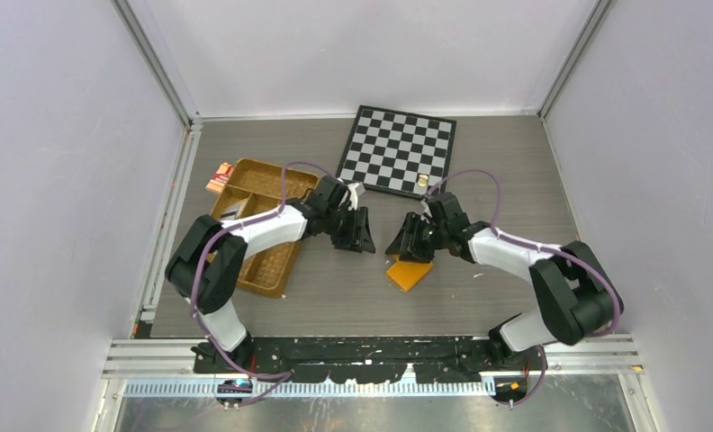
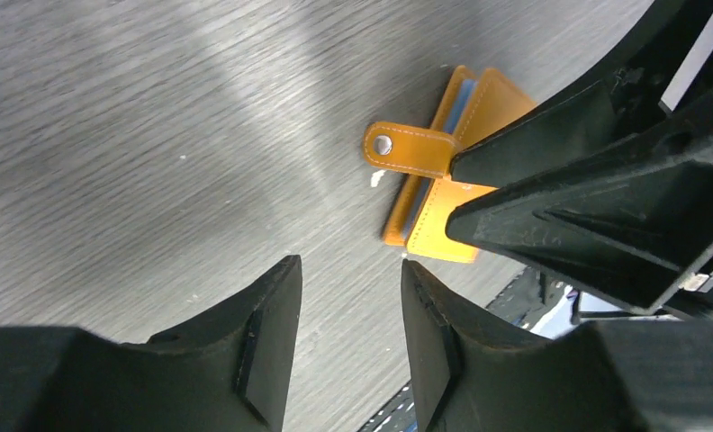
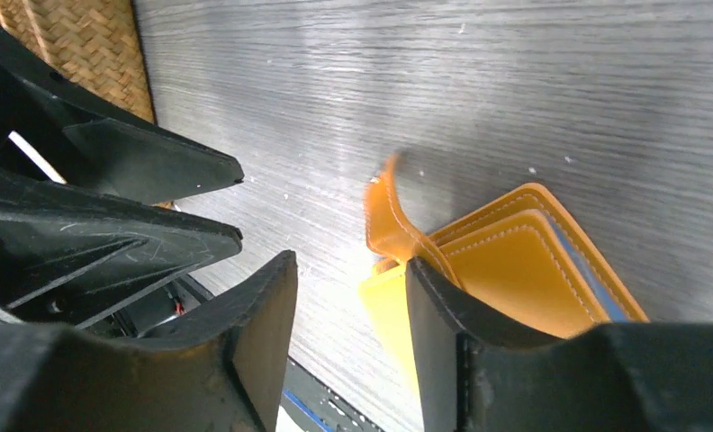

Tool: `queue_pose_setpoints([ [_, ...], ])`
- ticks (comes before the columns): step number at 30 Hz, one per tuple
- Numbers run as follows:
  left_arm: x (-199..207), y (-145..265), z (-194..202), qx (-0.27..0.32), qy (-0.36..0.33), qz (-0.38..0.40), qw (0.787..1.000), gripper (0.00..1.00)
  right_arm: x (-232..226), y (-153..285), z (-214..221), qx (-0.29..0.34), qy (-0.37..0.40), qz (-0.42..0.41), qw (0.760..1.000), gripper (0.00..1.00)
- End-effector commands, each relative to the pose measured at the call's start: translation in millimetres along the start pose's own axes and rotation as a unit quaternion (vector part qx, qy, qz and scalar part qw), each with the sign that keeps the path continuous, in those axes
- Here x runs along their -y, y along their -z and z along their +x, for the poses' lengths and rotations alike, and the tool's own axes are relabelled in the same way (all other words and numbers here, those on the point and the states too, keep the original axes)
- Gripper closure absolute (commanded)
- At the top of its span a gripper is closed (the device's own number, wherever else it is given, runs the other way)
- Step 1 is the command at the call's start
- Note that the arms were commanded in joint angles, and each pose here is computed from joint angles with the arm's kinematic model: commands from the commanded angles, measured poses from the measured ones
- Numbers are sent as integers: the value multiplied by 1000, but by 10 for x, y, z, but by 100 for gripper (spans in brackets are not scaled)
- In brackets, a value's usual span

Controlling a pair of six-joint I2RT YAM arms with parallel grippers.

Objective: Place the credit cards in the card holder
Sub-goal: Pick up the card holder from the center of the board.

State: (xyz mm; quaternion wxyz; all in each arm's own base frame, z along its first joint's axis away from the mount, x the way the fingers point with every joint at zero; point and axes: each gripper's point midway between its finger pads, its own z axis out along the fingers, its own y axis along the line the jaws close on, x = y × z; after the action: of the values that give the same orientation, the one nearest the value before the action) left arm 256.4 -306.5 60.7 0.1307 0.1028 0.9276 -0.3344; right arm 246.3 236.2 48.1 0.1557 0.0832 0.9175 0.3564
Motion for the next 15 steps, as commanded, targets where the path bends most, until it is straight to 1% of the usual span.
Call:
queue_pose_setpoints([
  [1,337,160,-260,63,-20,43,997,52,-229,411,-268,58,49,23,997,43],
  [3,447,165,-289,65,-30,50,996,51,-239,584,-345,76,51,40,995,40],
  [5,544,137,-288,67,-42,52,996,49,-170,734,-414,94,37,61,993,38],
  [8,692,55,-230,67,-71,46,994,46,84,892,-451,113,-2,107,988,37],
  [12,763,-87,-83,47,-108,23,993,44,488,977,-343,119,-63,162,978,37],
  [15,755,-163,-19,41,-129,5,991,42,635,979,-197,120,-104,162,974,39],
])
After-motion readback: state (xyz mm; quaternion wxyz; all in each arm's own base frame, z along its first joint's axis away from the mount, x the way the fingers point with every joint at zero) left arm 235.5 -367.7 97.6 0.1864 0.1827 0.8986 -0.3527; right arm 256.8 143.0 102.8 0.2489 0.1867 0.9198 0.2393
